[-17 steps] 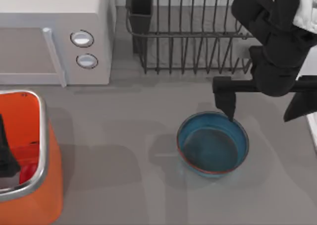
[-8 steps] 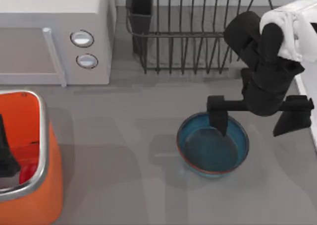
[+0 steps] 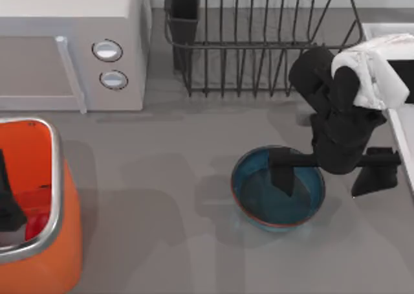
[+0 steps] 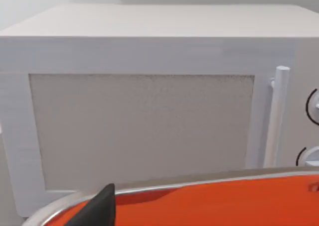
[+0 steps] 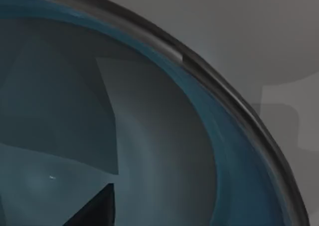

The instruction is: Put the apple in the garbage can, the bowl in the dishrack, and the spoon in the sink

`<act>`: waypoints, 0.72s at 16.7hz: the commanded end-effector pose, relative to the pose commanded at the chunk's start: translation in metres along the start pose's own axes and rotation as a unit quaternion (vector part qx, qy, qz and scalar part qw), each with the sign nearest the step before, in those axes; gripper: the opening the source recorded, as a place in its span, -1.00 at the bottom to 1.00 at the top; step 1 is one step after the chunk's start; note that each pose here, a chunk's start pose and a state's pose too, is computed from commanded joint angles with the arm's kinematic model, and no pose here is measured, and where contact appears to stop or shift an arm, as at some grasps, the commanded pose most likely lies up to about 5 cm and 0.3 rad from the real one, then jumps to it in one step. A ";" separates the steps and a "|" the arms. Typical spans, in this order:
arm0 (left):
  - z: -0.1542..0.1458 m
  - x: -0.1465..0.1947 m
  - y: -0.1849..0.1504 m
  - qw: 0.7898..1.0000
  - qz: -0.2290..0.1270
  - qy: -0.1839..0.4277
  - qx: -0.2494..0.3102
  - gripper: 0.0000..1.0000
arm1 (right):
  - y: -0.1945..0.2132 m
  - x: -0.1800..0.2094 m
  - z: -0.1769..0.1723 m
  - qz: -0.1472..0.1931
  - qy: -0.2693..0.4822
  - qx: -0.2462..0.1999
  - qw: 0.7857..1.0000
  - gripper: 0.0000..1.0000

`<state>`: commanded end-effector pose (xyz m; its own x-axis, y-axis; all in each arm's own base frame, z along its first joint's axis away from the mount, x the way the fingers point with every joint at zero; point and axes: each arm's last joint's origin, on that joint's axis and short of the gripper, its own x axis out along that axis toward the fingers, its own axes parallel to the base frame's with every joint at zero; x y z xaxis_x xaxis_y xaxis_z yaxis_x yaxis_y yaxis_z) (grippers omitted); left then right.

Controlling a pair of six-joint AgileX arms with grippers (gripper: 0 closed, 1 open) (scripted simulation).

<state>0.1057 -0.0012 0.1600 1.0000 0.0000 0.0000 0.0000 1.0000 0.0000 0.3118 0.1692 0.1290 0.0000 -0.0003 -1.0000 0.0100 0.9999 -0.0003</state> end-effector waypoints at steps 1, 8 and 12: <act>0.000 0.000 0.000 1.000 0.000 0.000 0.000 1.00 | 0.000 0.000 0.000 0.000 0.000 0.000 1.000 1.00; 0.000 0.000 0.000 1.000 0.000 0.000 0.000 1.00 | 0.000 0.000 0.000 0.000 0.000 0.000 1.000 -0.06; 0.000 0.000 0.000 1.000 0.000 0.000 0.000 1.00 | 0.000 0.000 0.000 0.000 0.000 0.000 1.000 -0.66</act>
<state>0.1057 -0.0012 0.1600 1.0000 0.0000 0.0000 0.0000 1.0000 0.0000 0.3118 0.1692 0.1290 0.0000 -0.0003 -1.0000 0.0100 0.9999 -0.0003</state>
